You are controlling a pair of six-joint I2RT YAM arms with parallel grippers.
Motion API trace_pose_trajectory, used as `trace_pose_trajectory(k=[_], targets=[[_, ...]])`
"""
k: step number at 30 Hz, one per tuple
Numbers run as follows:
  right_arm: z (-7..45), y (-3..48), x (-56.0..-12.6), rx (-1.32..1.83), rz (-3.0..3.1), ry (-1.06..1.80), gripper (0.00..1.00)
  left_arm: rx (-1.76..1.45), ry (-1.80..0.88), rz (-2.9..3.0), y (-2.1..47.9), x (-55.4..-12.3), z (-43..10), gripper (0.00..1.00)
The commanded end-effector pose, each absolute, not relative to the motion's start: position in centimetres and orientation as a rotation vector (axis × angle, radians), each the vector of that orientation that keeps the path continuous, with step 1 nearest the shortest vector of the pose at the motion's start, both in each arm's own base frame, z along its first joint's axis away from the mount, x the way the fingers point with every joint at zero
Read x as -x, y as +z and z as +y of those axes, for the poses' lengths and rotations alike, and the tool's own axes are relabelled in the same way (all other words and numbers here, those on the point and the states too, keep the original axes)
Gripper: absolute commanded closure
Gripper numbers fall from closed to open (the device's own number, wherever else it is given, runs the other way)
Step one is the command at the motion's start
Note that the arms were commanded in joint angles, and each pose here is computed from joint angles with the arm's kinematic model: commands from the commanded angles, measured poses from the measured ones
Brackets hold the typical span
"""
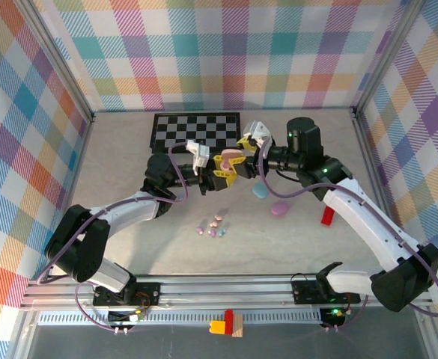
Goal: Insert the wireless bluetooth earbuds into the charging case
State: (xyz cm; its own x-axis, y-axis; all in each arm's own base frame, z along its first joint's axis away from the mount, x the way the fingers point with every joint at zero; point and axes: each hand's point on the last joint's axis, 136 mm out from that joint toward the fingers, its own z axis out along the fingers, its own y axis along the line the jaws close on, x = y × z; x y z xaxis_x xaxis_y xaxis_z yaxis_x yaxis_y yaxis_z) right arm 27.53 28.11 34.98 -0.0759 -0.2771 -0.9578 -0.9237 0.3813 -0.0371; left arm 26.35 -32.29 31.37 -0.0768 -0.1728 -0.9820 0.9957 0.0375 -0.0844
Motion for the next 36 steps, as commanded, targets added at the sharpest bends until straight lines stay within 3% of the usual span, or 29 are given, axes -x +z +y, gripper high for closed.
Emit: trace_pose_trajectory(k=[1,15,24,36], targets=[[27.3,38.9,-27.0,0.976,1.533,0.818,0.36,-0.957,-1.301,1.111,32.1,-27.1,-31.2,0.65],[23.1,38.2,-26.9,0.684,1.653,0.829,0.32,-0.877,-1.230,1.121,32.3,-28.8,-28.5,0.63],[22.9,28.0,-27.3,0.566,2.010,0.883,0.31,-0.834,-1.158,1.159,32.0,-30.2,-26.7,0.63],[30.5,14.4,-23.7,0.299,2.513,1.269,0.36,-0.789,-1.091,1.164,32.5,-31.8,-24.7,0.62]])
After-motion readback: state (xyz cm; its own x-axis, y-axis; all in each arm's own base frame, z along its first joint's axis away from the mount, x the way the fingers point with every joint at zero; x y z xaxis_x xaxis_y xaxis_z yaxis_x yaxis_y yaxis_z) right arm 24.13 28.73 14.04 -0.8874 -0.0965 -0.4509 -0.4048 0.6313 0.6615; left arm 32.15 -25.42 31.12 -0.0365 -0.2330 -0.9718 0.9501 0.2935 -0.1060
